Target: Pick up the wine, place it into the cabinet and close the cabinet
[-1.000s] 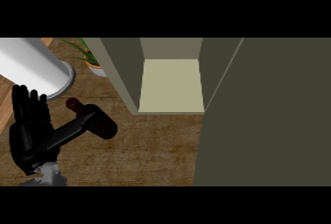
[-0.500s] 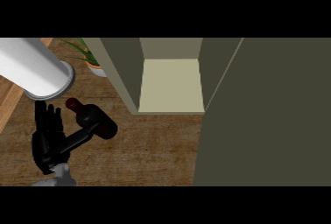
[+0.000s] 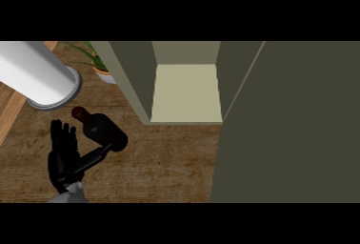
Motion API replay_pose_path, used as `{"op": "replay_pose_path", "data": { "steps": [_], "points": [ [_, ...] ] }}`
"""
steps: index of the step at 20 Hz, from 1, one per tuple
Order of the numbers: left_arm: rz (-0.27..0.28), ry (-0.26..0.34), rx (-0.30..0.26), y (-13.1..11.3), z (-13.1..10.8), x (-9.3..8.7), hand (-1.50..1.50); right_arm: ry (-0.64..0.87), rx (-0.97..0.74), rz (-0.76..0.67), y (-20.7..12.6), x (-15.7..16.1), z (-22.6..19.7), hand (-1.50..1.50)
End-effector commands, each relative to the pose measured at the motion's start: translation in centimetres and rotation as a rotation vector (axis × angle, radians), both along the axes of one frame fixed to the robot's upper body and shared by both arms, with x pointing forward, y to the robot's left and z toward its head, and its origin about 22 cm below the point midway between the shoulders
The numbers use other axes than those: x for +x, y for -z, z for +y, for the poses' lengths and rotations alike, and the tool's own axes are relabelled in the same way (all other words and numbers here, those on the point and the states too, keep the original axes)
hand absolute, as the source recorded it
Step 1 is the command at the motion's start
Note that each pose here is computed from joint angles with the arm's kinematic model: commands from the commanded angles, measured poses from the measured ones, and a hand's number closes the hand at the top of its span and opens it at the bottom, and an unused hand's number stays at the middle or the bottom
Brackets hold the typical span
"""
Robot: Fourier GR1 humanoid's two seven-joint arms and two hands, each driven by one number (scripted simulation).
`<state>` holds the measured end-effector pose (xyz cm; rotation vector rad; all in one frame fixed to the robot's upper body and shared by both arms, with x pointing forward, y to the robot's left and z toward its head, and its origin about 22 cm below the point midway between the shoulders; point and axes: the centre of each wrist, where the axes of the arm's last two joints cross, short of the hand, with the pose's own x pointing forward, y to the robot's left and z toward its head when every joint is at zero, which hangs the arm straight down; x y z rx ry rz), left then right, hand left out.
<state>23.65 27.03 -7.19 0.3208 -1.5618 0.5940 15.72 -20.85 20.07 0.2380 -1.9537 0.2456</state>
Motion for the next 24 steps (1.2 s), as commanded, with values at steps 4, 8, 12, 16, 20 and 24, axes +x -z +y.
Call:
{"op": "replay_pose_path", "data": {
  "steps": [4, 8, 12, 16, 20, 24],
  "points": [
    [0.003, 0.027, -0.041, 5.0, 0.5, -1.4, -1.50, -0.032, 0.033, -0.013, -1.9, -0.2, 0.2, -1.50],
    [0.001, 0.033, -0.049, 6.5, -1.2, -0.7, -1.50, -0.032, 0.042, -0.033, -0.9, -0.7, 1.3, -1.50],
    [-0.041, 0.014, -0.131, 7.3, -1.5, 0.1, -1.50, -0.044, 0.019, -0.017, -0.8, -2.0, -0.3, -1.50],
    [-0.063, 0.049, -0.175, 7.8, 0.0, 0.6, -1.50, -0.028, 0.029, -0.034, -1.2, -1.0, 0.7, -1.50],
    [-0.083, 0.060, -0.164, 8.4, -0.3, 1.1, -1.50, -0.024, 0.008, -0.026, -1.3, -1.6, -0.9, -1.50],
    [-0.100, 0.079, -0.165, 8.5, 0.2, 0.9, -1.50, -0.035, 0.018, -0.021, -0.5, -2.2, -0.5, -1.50]
  ]
}}
